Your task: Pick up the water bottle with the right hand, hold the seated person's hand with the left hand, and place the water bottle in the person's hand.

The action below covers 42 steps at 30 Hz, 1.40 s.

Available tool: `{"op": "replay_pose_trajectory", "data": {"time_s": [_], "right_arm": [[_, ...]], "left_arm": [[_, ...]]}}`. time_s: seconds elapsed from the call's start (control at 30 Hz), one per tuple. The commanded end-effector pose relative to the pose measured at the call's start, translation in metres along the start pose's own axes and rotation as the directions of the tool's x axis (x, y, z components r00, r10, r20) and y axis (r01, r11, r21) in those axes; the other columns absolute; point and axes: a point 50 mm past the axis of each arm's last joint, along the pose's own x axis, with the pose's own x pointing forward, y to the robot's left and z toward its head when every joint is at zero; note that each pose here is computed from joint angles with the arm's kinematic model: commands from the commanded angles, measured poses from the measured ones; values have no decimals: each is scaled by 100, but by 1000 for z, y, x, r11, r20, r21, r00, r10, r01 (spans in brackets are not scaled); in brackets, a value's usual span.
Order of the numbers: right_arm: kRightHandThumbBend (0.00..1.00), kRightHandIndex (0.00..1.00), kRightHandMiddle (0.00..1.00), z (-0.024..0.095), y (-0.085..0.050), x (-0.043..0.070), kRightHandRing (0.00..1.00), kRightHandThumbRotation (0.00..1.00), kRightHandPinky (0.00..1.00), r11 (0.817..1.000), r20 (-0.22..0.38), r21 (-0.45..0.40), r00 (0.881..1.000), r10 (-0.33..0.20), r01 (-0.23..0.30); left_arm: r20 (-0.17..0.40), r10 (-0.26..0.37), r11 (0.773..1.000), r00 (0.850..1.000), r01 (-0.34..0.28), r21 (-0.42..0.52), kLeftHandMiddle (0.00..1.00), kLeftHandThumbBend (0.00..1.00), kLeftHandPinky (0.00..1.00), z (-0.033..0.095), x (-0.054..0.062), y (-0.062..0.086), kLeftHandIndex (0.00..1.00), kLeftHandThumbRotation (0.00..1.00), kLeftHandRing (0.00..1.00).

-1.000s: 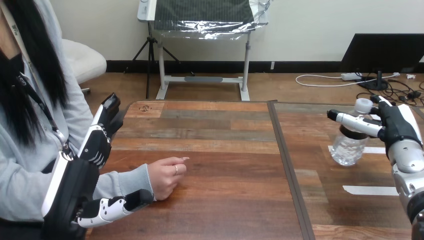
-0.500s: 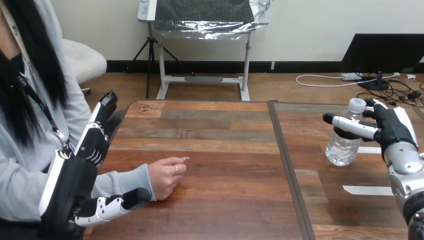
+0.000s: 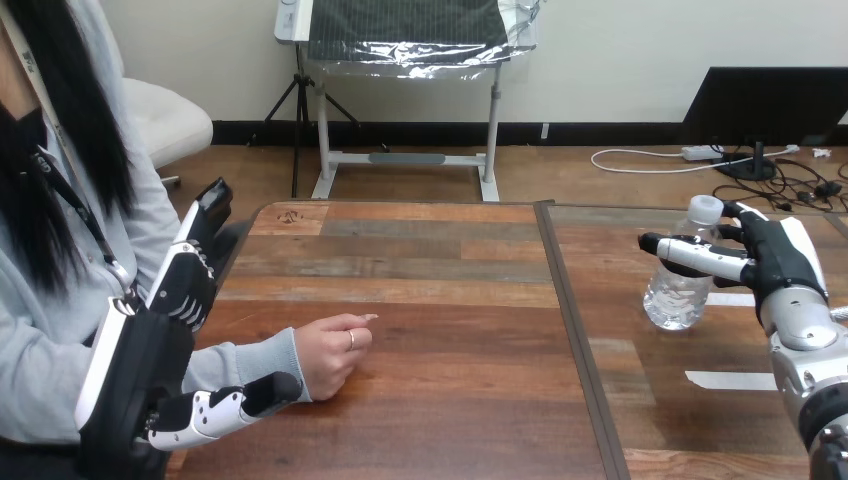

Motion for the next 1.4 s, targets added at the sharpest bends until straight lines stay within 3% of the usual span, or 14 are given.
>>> {"op": "replay_pose_trajectory", "data": {"time_s": [0.0,0.6,0.87,1.37], "right_arm": [[96,89,85,23,2,3,81,21,73,999,74,41,997,-12,9],[91,73,72,24,5,3,69,1,62,998,77,44,996,-54,51],[91,65,67,25,7,3,64,0,57,995,71,57,994,-80,76],[87,54,49,26,11,3,42,0,36,990,58,101,992,-109,102]], "left_arm": [[83,-6,1000,997,4,25,100,100,99,10,15,5,97,53,100],[81,6,1000,997,-8,20,100,100,98,13,14,4,95,54,100],[82,15,1000,996,-17,13,100,100,97,14,13,2,95,54,100],[81,2,1000,997,-3,21,100,100,98,14,12,2,95,53,100]]}}
